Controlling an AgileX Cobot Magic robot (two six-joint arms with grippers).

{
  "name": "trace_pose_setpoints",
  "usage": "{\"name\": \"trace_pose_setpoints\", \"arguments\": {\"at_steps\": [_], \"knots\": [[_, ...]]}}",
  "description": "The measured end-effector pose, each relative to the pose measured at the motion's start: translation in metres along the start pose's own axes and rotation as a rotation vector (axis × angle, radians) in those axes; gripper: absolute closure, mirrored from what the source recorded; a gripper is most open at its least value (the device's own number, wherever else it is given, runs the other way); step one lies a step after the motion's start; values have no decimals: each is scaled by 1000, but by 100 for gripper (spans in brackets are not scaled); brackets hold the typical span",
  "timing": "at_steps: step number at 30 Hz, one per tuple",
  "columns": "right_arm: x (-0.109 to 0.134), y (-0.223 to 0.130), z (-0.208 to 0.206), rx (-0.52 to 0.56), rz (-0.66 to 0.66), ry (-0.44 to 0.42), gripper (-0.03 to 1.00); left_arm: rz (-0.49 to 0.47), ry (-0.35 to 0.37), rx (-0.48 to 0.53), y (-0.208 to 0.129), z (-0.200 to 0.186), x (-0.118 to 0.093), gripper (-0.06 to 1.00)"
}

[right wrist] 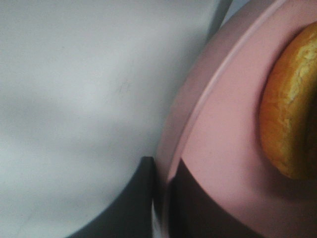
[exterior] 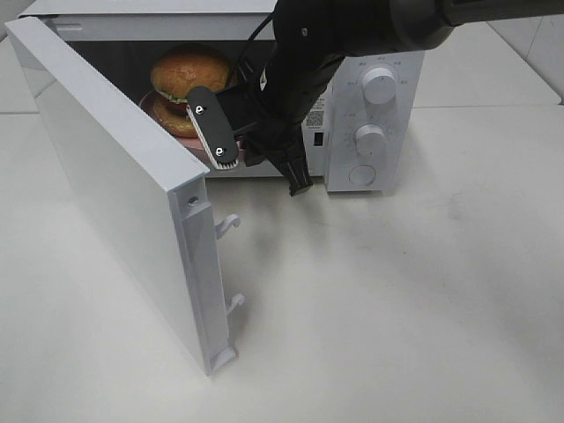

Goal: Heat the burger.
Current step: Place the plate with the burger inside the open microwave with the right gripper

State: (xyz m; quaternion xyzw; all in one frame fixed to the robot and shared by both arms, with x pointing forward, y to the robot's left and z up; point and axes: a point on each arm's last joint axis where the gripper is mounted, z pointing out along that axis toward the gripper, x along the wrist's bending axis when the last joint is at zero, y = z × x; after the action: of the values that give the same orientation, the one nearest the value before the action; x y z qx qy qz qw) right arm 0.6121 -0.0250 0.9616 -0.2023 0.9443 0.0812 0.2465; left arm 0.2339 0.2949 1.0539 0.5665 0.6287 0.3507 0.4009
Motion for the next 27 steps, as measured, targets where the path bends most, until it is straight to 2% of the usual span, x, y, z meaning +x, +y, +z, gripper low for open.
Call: {"name": "trace_pose_setpoints", "arguments": {"at_steps": [15,27], "knots": [[-27,5,19,5,64,-52,93,0,0,0,0,0,0,-4],[-37,8,46,4,91,-68,93,0,0,0,0,0,0,-4]]}}
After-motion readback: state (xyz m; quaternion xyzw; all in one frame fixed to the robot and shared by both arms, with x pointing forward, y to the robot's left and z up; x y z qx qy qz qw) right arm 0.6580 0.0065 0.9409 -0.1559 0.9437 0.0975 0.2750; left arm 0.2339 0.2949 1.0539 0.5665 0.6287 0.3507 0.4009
